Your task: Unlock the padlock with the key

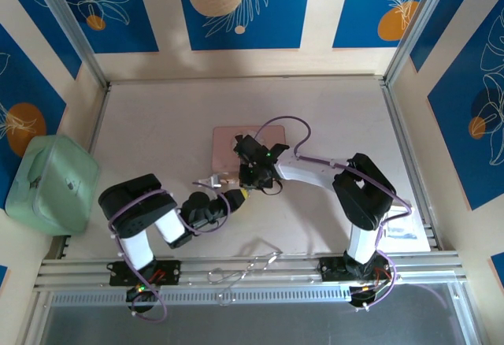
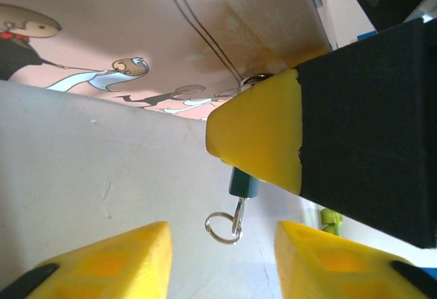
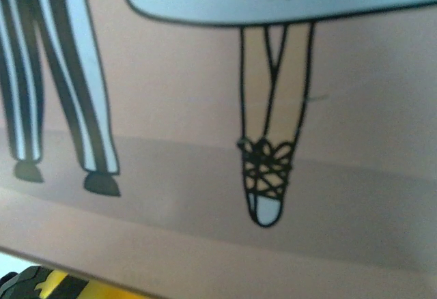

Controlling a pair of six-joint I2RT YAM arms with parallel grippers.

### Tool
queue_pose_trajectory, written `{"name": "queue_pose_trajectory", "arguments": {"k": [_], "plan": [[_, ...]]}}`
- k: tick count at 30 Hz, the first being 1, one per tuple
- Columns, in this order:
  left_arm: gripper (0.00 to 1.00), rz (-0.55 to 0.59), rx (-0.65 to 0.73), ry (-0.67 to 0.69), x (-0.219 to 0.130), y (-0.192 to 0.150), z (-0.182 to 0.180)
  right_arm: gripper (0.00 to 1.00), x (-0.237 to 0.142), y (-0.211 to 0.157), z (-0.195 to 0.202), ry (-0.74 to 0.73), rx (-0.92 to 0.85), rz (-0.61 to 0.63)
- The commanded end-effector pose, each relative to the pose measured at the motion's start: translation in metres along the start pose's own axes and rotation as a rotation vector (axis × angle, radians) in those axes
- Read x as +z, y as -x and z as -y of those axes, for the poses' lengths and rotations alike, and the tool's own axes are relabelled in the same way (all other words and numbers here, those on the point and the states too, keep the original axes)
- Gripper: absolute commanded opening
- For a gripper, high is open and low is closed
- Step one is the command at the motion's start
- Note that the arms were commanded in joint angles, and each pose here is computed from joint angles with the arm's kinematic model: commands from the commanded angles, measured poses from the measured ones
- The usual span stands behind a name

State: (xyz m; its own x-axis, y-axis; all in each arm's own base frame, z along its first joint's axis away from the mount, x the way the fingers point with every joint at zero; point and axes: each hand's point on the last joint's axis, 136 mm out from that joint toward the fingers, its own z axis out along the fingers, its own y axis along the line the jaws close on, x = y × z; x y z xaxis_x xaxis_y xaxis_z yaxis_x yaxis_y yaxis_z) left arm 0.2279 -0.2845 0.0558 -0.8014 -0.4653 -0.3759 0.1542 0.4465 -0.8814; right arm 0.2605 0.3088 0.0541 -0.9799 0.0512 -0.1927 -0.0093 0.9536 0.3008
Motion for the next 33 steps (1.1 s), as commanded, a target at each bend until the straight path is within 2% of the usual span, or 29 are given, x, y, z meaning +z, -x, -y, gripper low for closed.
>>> {"name": "queue_pose_trajectory", "arguments": {"k": [1, 8, 17, 25, 28, 31, 33], "plan": [[0.42, 0.013, 0.024, -0.036, 0.006, 0.002, 0.011, 0.00, -0.001, -0.008, 0.003, -0.033, 0.030, -0.043], [0.35, -0.013, 0.041, -0.068, 0.015, -0.003, 0.021, 0.00, -0.003, -0.009, -0.001, -0.016, 0.060, -0.059], [0.32, -0.013, 0.043, -0.055, 0.017, -0.005, 0.017, 0.00, -0.004, -0.011, -0.004, 0.000, 0.085, -0.074], [0.23, -0.025, 0.059, -0.070, 0.019, -0.006, 0.022, 0.00, -0.002, -0.013, -0.001, -0.011, 0.110, -0.087], [0.24, -0.030, 0.066, -0.065, 0.019, -0.008, 0.022, 0.00, -0.002, -0.013, 0.001, -0.016, 0.116, -0.092], [0.31, -0.035, 0.078, -0.060, 0.019, -0.009, 0.023, 0.00, -0.001, -0.014, 0.002, -0.018, 0.121, -0.095], [0.31, -0.038, 0.085, -0.054, 0.019, -0.009, 0.023, 0.00, -0.001, -0.014, 0.002, -0.018, 0.122, -0.097]]}}
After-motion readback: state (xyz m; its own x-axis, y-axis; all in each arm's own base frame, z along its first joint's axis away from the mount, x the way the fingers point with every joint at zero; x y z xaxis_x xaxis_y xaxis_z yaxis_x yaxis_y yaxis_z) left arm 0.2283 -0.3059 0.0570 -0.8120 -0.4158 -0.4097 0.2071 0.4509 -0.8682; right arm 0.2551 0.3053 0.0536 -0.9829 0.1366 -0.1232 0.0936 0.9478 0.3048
